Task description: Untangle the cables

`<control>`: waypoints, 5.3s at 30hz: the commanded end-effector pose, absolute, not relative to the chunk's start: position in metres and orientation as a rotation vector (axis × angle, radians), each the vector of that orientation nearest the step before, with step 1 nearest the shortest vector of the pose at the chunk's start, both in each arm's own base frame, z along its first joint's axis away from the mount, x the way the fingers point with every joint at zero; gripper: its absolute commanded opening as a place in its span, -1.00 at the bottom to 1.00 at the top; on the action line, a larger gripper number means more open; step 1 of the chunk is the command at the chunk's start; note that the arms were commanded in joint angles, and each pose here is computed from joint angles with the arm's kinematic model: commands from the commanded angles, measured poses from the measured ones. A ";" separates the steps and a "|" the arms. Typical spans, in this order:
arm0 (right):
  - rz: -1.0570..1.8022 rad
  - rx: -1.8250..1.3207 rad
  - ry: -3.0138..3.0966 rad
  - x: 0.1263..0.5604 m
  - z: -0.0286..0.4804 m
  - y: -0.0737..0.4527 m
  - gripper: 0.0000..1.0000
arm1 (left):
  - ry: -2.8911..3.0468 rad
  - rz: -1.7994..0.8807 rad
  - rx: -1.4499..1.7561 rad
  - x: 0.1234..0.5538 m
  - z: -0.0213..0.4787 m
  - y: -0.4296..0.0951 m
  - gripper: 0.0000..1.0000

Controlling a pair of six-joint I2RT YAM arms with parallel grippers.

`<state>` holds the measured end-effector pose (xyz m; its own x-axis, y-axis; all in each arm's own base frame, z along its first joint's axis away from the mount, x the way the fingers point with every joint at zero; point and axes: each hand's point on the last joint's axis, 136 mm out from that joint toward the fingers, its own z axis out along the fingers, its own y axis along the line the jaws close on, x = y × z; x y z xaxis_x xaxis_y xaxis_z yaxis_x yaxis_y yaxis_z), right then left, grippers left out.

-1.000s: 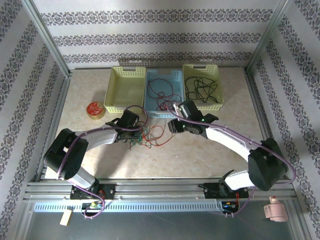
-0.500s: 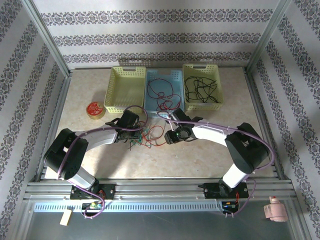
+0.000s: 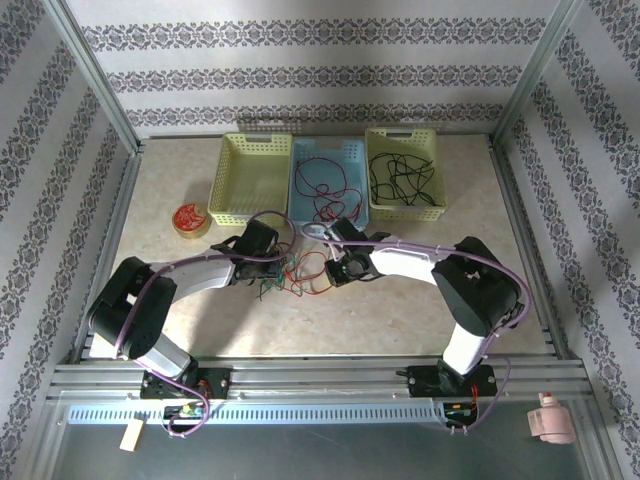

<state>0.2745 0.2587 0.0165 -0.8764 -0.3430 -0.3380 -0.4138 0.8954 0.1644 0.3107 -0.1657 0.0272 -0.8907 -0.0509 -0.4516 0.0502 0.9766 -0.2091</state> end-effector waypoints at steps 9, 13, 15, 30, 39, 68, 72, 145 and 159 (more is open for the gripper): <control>-0.106 -0.269 2.410 0.313 0.110 0.186 -1.00 | 2.690 -0.280 -0.009 0.298 0.021 -0.156 -0.26; -0.241 -0.103 2.228 0.320 0.177 0.126 -1.00 | 2.710 -0.275 -0.007 0.294 0.016 -0.153 -0.13; -0.287 -0.007 2.155 0.322 0.206 0.094 -1.00 | 2.716 -0.272 -0.019 0.292 0.012 -0.151 -0.13; -0.391 0.351 1.706 0.281 0.376 -0.024 -1.00 | 2.745 -0.271 -0.052 0.290 0.003 -0.143 -0.17; -0.157 0.365 1.474 0.254 0.476 -0.028 -1.00 | 2.743 -0.241 -0.061 0.287 -0.001 -0.137 -0.17; 0.108 -0.210 1.553 0.460 0.538 0.173 -1.00 | 2.649 -0.244 -0.130 0.290 0.020 -0.130 -0.15; 0.098 -0.243 1.654 0.485 0.493 0.190 -1.00 | 2.646 -0.240 -0.133 0.290 0.021 -0.129 -0.15; -0.581 -0.723 2.534 0.502 0.146 0.194 0.97 | 2.656 -0.273 -0.077 0.294 0.030 -0.139 -0.15; -0.362 -0.633 2.764 0.417 0.162 0.164 0.97 | 2.662 -0.262 -0.069 0.293 0.028 -0.138 -0.15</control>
<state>0.4388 0.1679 0.1284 -0.8506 -0.4979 -0.1691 -0.4155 0.8335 -0.3643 0.2935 -0.1440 0.0278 -0.8896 -0.1047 -0.4446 -0.0048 0.9755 -0.2200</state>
